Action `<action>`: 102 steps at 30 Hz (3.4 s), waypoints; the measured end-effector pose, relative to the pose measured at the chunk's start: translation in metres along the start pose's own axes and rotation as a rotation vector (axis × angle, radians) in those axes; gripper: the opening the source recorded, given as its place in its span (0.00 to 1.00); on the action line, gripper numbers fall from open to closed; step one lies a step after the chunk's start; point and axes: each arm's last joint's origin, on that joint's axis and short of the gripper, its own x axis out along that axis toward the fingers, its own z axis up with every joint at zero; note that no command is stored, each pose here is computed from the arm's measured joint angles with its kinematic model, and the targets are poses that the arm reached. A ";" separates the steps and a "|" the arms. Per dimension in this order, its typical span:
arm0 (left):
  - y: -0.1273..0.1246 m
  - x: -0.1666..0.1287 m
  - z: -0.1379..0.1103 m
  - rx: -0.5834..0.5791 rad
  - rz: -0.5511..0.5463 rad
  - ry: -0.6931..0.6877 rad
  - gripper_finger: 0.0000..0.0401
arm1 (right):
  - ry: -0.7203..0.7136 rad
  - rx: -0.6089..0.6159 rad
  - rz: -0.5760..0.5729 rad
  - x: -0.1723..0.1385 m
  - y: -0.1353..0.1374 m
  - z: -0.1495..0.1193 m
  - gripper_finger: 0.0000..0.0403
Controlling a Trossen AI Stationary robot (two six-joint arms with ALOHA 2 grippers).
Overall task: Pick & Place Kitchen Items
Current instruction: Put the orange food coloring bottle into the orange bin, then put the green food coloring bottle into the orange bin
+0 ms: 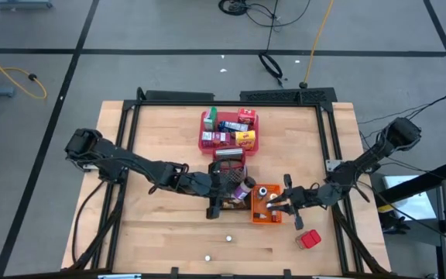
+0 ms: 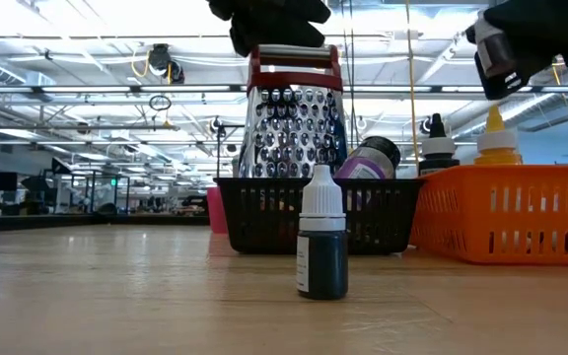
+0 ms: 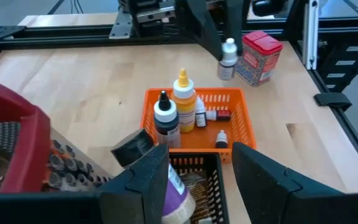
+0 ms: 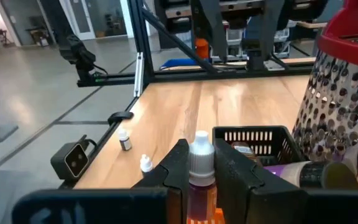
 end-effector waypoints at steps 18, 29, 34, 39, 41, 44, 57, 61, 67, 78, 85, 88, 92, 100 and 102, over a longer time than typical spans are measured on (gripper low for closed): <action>-0.015 -0.003 -0.002 0.019 -0.106 0.010 0.40 | 0.046 -0.049 -0.069 0.000 -0.003 -0.006 0.31; -0.021 -0.001 -0.006 0.008 -0.221 0.042 0.40 | 0.045 -0.054 -0.066 0.000 -0.003 -0.005 0.29; -0.038 0.013 -0.022 0.039 -0.294 0.103 0.40 | 0.041 -0.052 -0.064 0.000 -0.003 -0.005 0.29; -0.052 0.029 -0.042 0.100 -0.314 0.164 0.40 | 0.029 -0.046 -0.062 0.000 -0.003 -0.004 0.29; -0.057 0.037 -0.051 0.108 -0.328 0.183 0.40 | 0.025 -0.043 -0.061 0.000 -0.003 -0.003 0.29; -0.065 0.047 -0.064 0.110 -0.357 0.214 0.40 | 0.025 -0.043 -0.060 0.000 -0.003 -0.003 0.29; -0.084 0.083 -0.098 0.079 -0.413 0.188 0.40 | 0.019 -0.040 -0.059 0.000 -0.002 -0.003 0.29; -0.086 0.088 -0.100 0.070 -0.454 0.156 0.40 | 0.019 -0.040 -0.059 0.000 -0.002 -0.003 0.29; -0.087 0.092 -0.107 0.066 -0.462 0.175 0.40 | 0.012 -0.036 -0.057 0.000 -0.002 -0.002 0.29; -0.087 0.093 -0.108 0.073 -0.453 0.181 0.34 | 0.012 -0.040 -0.057 0.000 -0.002 -0.002 0.28; -0.086 0.093 -0.108 0.098 -0.453 0.170 0.08 | 0.012 -0.051 -0.057 0.000 -0.002 -0.002 0.28; -0.086 0.093 -0.107 0.101 -0.450 0.165 0.08 | 0.012 -0.051 -0.057 0.000 -0.002 -0.002 0.28; -0.086 0.093 -0.106 0.099 -0.446 0.156 0.10 | 0.012 -0.051 -0.057 0.000 -0.002 -0.002 0.28; -0.085 0.091 -0.104 0.095 -0.444 0.154 0.09 | 0.012 -0.054 -0.057 0.000 -0.002 -0.002 0.28; -0.083 0.087 -0.097 0.087 -0.443 0.138 0.09 | 0.012 -0.054 -0.057 0.000 -0.002 -0.002 0.28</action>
